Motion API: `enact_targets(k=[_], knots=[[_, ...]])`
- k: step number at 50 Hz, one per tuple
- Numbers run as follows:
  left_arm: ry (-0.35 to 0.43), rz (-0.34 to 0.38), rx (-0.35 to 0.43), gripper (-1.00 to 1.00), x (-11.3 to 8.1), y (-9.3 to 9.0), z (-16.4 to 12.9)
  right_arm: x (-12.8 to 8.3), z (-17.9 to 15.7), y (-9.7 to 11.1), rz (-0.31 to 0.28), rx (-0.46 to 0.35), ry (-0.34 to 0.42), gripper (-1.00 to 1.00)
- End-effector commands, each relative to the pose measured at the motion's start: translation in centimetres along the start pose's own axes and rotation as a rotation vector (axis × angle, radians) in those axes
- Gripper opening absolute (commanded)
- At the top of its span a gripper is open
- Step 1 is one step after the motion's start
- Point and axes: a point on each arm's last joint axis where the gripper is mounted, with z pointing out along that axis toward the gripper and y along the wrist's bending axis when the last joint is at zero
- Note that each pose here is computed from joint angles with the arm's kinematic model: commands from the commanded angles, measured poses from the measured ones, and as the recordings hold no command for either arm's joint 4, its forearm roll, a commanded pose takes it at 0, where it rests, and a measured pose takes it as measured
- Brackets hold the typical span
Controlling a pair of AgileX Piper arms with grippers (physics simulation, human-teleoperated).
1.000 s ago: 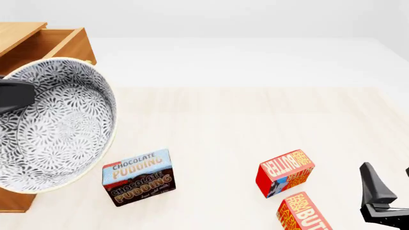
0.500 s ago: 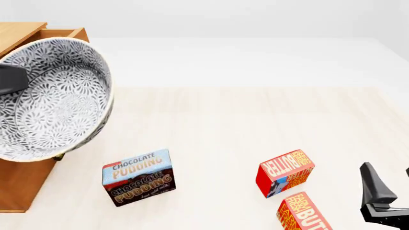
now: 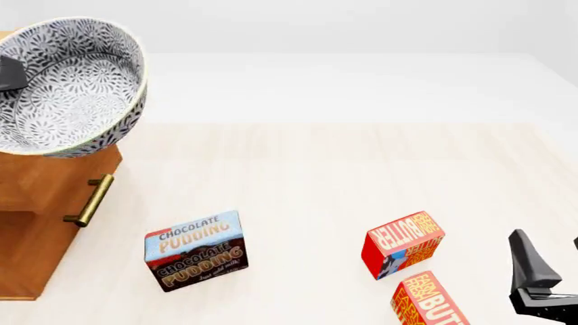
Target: Put the bowl in the top drawer of the cabinet.
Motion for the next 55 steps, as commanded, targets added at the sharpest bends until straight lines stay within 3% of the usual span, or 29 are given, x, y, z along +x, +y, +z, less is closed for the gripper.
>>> enact_targets(k=[1,7,13,34,55], knots=[[-0.024,-0.08,-0.068,-1.0,-2.1,0.2,-0.1,0.0,0.0,0.0,0.0,-0.001,-0.001,1.0],[-0.005,-0.155,-0.105,-1.0,-2.0,0.7,0.5,0.0,0.0,0.0,-0.001,0.0,-0.001,1.0],[-0.039,-0.203,-0.114,-1.0,-3.1,0.6,-0.3,0.0,0.0,0.0,0.0,-0.002,-0.001,1.0],[-0.104,-0.324,-0.181,-1.0,-4.4,1.4,-0.8,0.0,-0.1,0.0,0.001,-0.003,-0.004,1.0],[-0.208,-0.403,-0.331,-1.0,-6.6,3.4,-1.3,0.0,-0.1,0.0,0.003,-0.005,-0.005,1.0]])
